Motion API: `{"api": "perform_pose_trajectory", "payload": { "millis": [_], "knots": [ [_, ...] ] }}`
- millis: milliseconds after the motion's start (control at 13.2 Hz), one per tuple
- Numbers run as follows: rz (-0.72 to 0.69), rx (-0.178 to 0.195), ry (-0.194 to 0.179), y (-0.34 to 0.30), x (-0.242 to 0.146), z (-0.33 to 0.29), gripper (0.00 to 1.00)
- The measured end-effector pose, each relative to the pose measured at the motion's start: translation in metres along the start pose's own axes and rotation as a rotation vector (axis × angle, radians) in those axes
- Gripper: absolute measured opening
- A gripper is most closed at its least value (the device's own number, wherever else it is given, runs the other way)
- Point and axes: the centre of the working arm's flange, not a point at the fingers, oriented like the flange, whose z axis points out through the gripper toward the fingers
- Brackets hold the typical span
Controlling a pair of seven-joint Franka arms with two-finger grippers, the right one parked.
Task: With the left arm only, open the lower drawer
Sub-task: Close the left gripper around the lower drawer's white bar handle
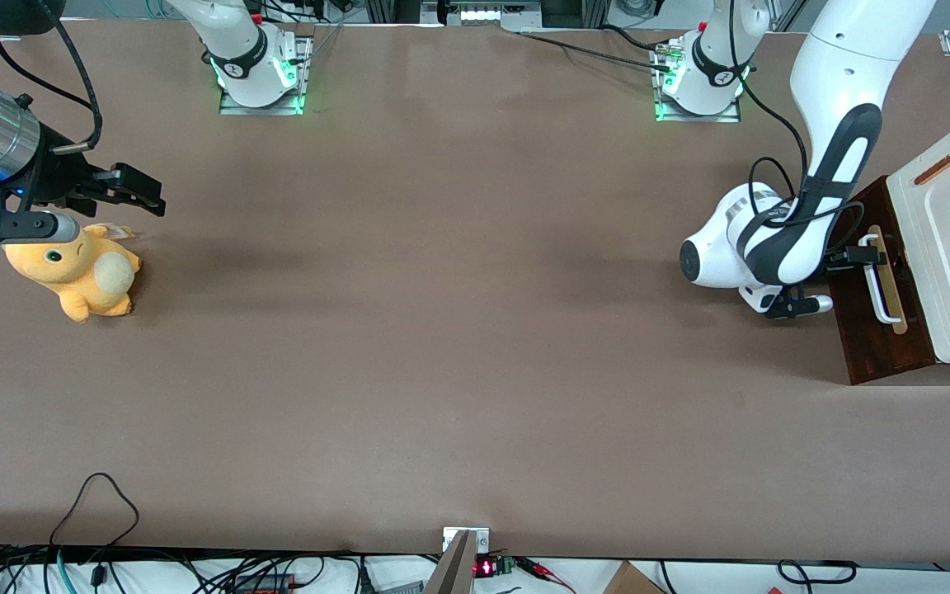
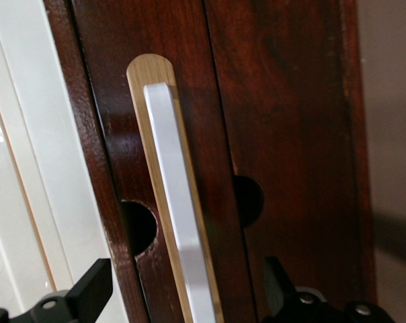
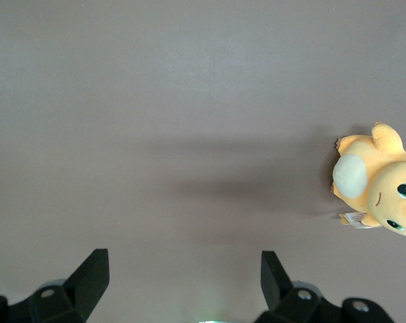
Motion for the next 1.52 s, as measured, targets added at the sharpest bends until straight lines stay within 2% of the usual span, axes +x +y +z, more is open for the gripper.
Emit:
{"api": "perform_pose_trajectory", "payload": {
  "millis": [152, 455, 758, 985, 1288, 1364, 1439, 1515],
  "knots": [
    [0.000, 0.020, 0.009, -0.001, 0.002, 0.006, 0.99],
    [0.005, 0.024, 0.015, 0.001, 0.002, 0.005, 0.92],
    [-0.006, 0.032, 0.022, 0.006, 0.002, 0.006, 0.89],
    [-0.005, 0.057, 0.039, 0.008, 0.005, 0.012, 0.86],
    [-0.001, 0.078, 0.041, 0.011, 0.006, 0.023, 0.85],
    [-0.002, 0.081, 0.044, 0.011, 0.006, 0.023, 0.83],
    [-0.001, 0.081, 0.044, 0.011, 0.006, 0.023, 0.73],
    [-0.001, 0.081, 0.044, 0.011, 0.006, 0.023, 0.73]
  ]
}}
